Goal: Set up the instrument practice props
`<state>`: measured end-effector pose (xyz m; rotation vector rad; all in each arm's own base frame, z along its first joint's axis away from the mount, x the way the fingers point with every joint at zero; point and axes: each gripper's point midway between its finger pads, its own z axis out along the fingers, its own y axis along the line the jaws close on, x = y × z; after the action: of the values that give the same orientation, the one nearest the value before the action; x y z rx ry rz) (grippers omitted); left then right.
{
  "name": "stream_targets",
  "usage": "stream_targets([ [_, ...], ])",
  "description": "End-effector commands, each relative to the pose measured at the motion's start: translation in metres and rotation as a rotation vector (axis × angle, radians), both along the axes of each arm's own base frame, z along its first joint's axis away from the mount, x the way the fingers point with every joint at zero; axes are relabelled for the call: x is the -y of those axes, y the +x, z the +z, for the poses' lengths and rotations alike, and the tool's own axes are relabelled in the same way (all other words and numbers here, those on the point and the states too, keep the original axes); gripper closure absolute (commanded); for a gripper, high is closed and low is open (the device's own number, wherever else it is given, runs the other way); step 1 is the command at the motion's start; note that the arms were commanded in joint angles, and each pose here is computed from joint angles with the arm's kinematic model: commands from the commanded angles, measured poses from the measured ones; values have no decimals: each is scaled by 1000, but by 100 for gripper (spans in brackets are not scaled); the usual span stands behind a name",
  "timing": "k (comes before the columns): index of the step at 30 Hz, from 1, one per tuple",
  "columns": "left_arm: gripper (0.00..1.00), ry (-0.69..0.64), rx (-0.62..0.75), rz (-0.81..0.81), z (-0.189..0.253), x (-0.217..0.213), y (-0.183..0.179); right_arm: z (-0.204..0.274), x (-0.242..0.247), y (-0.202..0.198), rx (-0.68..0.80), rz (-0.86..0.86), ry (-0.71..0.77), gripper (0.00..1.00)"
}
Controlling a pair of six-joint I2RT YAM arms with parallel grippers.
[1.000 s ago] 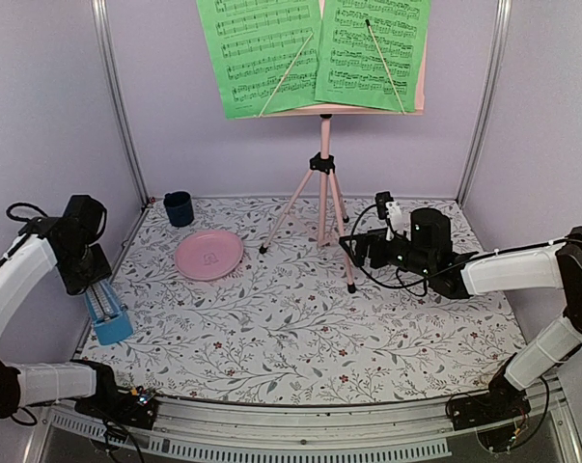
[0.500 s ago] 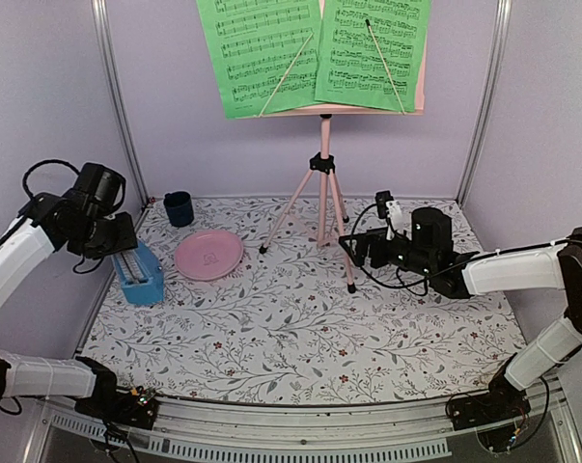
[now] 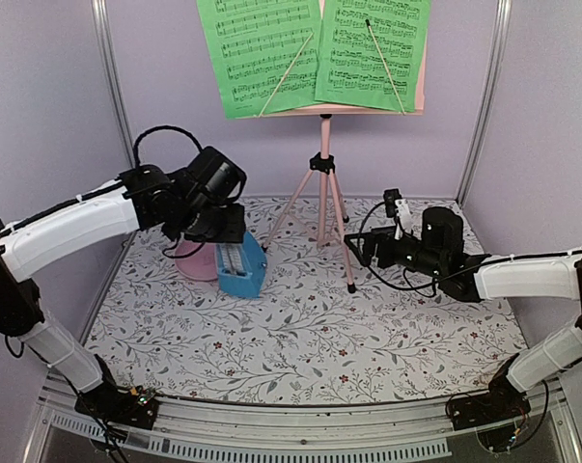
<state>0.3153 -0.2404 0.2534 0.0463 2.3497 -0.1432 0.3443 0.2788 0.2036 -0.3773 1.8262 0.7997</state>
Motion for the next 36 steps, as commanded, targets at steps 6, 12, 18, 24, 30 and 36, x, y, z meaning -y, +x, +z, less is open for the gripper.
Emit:
stream_targets([
  [6,82,-98,26,-36,-23,88,16,-7,6,-19,-58,32,20,1],
  [12,77,-119,-23,1,-49,106,17,-16,1,-25,-92,65,27,1],
  [18,42,-152,-47,-11,-52,117,16,-16,-1,-28,-98,77,32,1],
  [24,1,-146,3,-76,-30,109,11,-17,-2,-29,-97,85,29,1],
  [30,1,-203,92,-139,-5,70,5,-15,-3,-30,-95,89,29,1],
  [36,1,-396,164,-95,-17,-7,12,-12,-5,-31,-99,93,23,1],
])
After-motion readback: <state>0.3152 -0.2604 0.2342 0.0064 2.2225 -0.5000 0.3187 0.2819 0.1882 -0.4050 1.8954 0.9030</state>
